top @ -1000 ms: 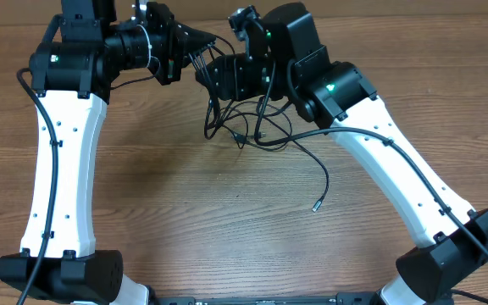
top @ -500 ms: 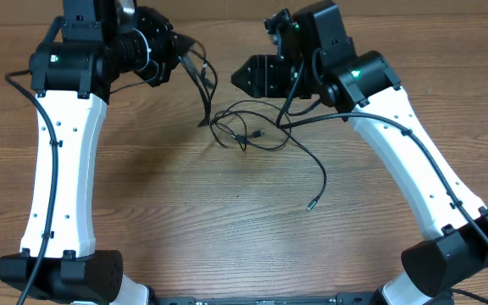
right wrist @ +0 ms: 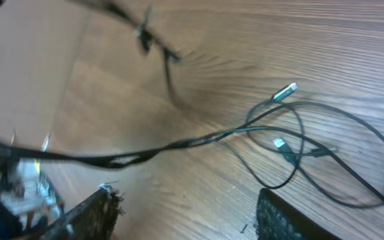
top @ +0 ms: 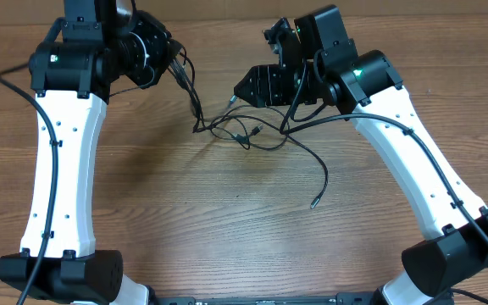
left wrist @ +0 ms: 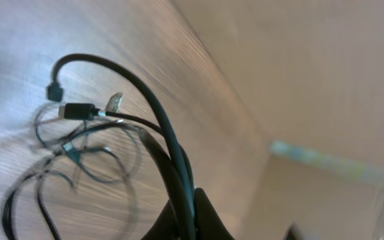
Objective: Untangle cables
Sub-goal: 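Release the cables onto the table and withdraw both grippers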
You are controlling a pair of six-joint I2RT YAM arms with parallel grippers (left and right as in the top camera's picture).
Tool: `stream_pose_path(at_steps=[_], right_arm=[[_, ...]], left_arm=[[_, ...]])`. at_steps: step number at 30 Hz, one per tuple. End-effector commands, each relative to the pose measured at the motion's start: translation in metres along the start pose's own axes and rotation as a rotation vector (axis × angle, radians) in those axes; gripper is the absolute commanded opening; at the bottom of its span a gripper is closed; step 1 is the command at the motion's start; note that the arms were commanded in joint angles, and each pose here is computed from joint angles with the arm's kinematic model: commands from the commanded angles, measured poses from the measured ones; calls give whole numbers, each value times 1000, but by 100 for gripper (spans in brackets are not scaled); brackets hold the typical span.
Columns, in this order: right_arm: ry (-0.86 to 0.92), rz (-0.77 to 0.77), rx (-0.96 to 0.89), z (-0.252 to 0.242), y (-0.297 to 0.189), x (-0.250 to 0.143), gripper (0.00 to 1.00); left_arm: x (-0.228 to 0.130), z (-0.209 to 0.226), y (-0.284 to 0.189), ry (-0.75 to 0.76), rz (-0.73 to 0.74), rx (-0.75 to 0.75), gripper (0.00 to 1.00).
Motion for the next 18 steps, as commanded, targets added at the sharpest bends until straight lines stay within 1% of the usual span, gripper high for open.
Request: stream_pose_path(at_steps=[1, 2, 4, 5, 7, 11, 12, 14, 15, 16, 17, 18], right_arm=[[-166, -17, 91, 20, -20, 0, 68], [-165, -10, 73, 18, -20, -1, 68], [-160, -4, 52, 12, -22, -2, 68], [-148, -3, 38, 8, -24, -2, 68], [-124, -1, 21, 0, -28, -1, 68], [-40, -7, -34, -29, -44, 1, 68], [-2, -11, -67, -41, -51, 2, 68], [47, -12, -117, -57, -60, 1, 70], [80, -9, -146, -68, -67, -1, 71], [124, -6, -180, -81, -75, -3, 73], [154, -5, -199, -89, -82, -5, 75], [173, -6, -208, -95, -86, -6, 76]], left_arm=[[-6, -6, 1, 560, 63, -79, 4], [-7, -5, 1, 693, 61, -80, 4], [-7, -3, 1, 882, 62, -74, 4], [-8, -2, 1, 941, 68, -70, 4], [-11, 1, 1, 1005, 88, -63, 4], [-20, 7, 4, 1051, 148, -42, 4], [-24, 8, 7, 1064, 170, -26, 7], [-29, 12, 14, 1077, 195, 38, 21], [-32, 15, 20, 1084, 211, 91, 39], [-35, 20, 28, 1097, 226, 175, 52], [-36, 23, 31, 1104, 224, 224, 57], [-36, 25, 33, 1110, 221, 263, 59]])
Point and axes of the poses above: each gripper's point midway between its finger pads, its own y axis out along the fingers, its own z axis along the line the jaws close on, x = y × z, the point moved 9 cm from there along -y, back along the fingers
